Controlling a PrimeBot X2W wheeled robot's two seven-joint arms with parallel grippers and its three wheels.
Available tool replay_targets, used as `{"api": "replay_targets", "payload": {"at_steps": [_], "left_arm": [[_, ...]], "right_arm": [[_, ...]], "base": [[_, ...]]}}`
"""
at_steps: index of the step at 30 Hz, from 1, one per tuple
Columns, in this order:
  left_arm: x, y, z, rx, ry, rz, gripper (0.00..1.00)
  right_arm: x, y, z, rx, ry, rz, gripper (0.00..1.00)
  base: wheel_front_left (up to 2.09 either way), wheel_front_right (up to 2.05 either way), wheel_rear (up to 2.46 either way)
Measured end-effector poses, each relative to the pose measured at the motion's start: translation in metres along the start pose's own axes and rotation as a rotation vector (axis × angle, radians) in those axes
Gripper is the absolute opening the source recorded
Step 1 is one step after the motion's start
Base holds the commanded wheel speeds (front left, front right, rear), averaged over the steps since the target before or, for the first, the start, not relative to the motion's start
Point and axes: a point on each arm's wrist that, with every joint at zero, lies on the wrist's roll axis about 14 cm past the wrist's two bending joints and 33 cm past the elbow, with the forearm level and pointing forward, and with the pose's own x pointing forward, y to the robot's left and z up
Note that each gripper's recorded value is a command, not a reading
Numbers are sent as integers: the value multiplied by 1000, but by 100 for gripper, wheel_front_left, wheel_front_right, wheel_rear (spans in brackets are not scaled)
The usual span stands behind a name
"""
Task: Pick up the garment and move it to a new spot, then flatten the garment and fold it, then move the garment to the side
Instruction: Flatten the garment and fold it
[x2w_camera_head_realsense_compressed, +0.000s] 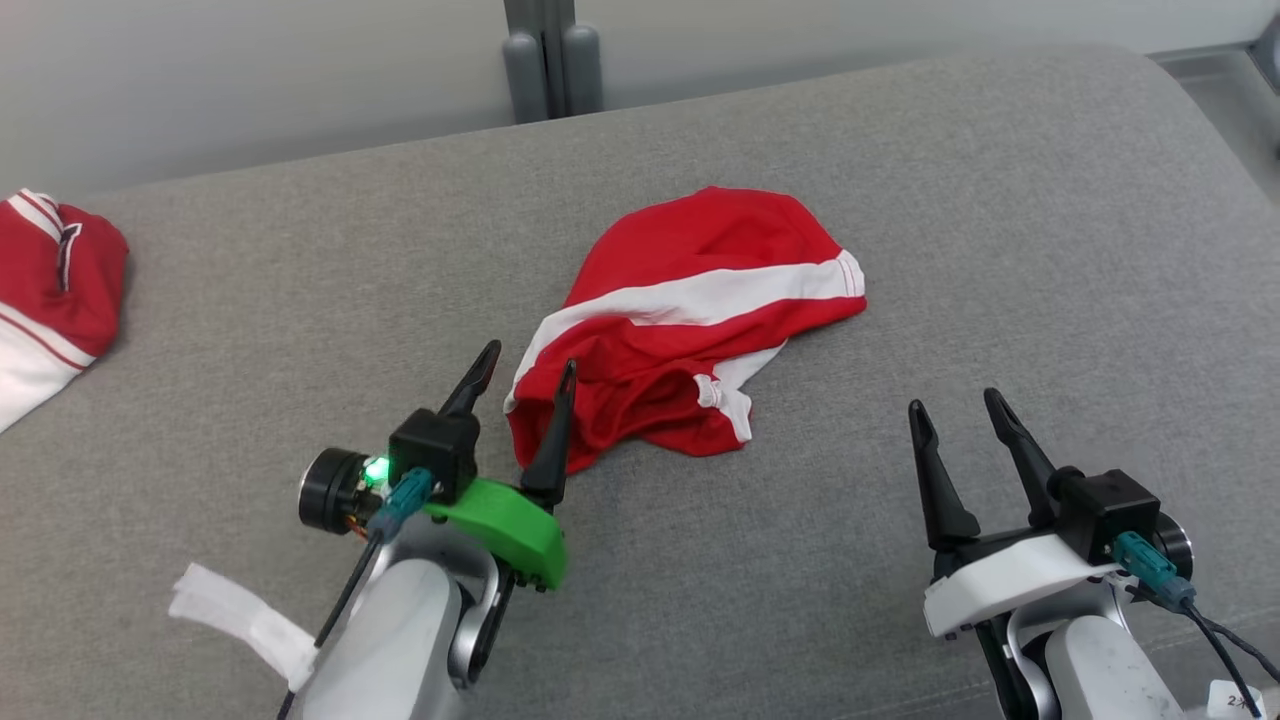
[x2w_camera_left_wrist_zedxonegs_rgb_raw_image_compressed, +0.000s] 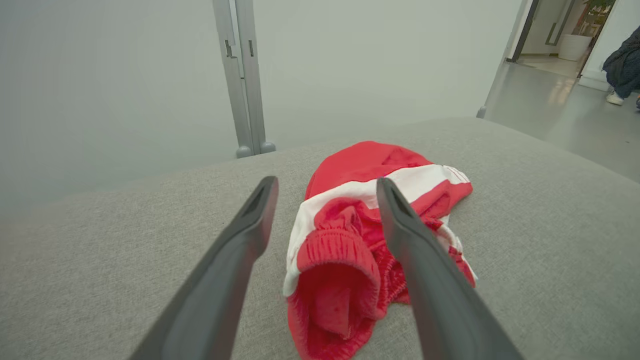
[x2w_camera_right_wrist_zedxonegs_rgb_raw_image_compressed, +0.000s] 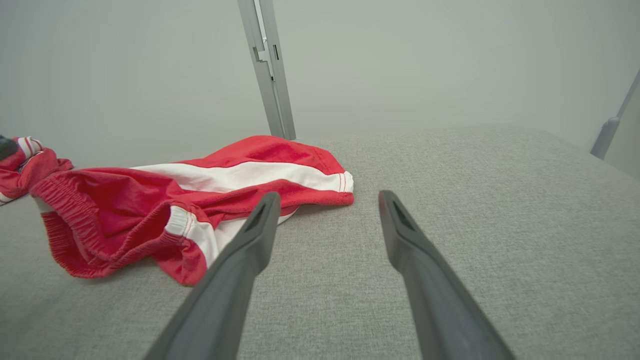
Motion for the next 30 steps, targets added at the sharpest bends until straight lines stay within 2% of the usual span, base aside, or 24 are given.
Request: {"api": "replay_targets", "payload": {"at_steps": [5, 6, 7, 8, 12, 15, 24, 26, 30], "left_arm": [[14, -3, -45, 31, 197, -41, 100], [17, -3, -49, 32, 209, -48, 55], [20, -5, -53, 31, 219, -57, 32], [22, -6, -54, 30, 219, -63, 0], [28, -12, -55, 41, 193, -96, 0], [36, -7, -39, 88, 125, -105, 0], [53, 43, 32, 333, -45, -80, 0], [52, 39, 36, 364, -54, -117, 0], [39, 6, 17, 437, -27, -267, 0]], "right_arm": [[-1, -12, -6, 0, 19, -37, 100], [-1, -15, -8, 3, 25, -46, 100], [-2, -18, -9, 3, 29, -55, 100], [-2, -20, -10, 2, 33, -61, 100], [-3, -27, -15, 0, 46, -82, 100], [-2, -27, -14, 7, 41, -82, 100], [2, -20, -10, 11, 29, -61, 100], [3, -20, -10, 11, 27, -58, 100], [3, -19, -9, 11, 26, -57, 100]], "base": [[0, 0, 0], [0, 0, 0], [0, 0, 0], [0, 0, 0], [0, 0, 0], [0, 0, 0], [0, 0, 0], [0, 0, 0], [0, 0, 0]]}}
